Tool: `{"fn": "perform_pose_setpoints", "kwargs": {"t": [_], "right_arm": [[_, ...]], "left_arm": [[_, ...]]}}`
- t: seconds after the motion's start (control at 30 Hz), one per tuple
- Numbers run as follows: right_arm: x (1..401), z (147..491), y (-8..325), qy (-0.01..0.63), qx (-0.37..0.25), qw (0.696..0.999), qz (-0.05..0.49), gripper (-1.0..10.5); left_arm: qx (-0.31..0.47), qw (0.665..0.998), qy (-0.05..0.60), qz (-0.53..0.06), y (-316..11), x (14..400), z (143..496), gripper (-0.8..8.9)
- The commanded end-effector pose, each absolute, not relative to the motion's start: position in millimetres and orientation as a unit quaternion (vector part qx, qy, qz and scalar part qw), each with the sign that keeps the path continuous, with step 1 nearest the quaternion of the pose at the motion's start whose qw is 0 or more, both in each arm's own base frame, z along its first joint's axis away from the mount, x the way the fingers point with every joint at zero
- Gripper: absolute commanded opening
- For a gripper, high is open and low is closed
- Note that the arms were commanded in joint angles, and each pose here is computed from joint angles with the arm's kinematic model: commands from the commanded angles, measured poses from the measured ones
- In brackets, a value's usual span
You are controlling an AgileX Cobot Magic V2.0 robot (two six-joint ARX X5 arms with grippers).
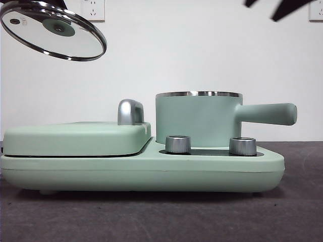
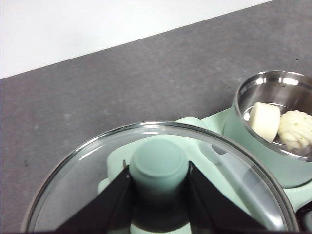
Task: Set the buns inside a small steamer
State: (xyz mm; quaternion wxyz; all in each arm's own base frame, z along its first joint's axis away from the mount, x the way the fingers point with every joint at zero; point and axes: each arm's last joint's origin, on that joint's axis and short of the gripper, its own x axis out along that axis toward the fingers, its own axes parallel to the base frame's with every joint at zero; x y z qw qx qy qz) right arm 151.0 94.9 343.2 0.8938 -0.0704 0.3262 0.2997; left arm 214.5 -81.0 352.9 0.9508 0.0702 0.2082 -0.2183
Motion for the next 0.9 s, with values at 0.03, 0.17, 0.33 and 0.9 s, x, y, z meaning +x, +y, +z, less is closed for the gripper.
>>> {"fn": "perform_pose_setpoints", "kwargs": {"t": [0.03, 0.17, 0.33, 0.9], "right_arm": [[133, 334, 86, 0.319, -0.057, 0.898, 0.298, 3.4], [110, 319, 71, 0.316, -0.037, 0.902, 0.293, 3.4], [89, 304, 58, 0.322, -0.021, 0.903, 0.285, 3.4], [75, 307, 49, 0.297, -0.009, 0.914, 0.275, 3.4]], "left_arm": [[0.060, 0.953, 0.184, -0.233, -83, 213, 363, 0.10], [0.050, 0.949, 0.187, -0.247, -85, 213, 363, 0.10], [0.055, 0.941, 0.198, -0.268, -95, 214, 358, 0.10], [0.047, 0.909, 0.138, -0.390, -198, 245, 323, 0.10]]}}
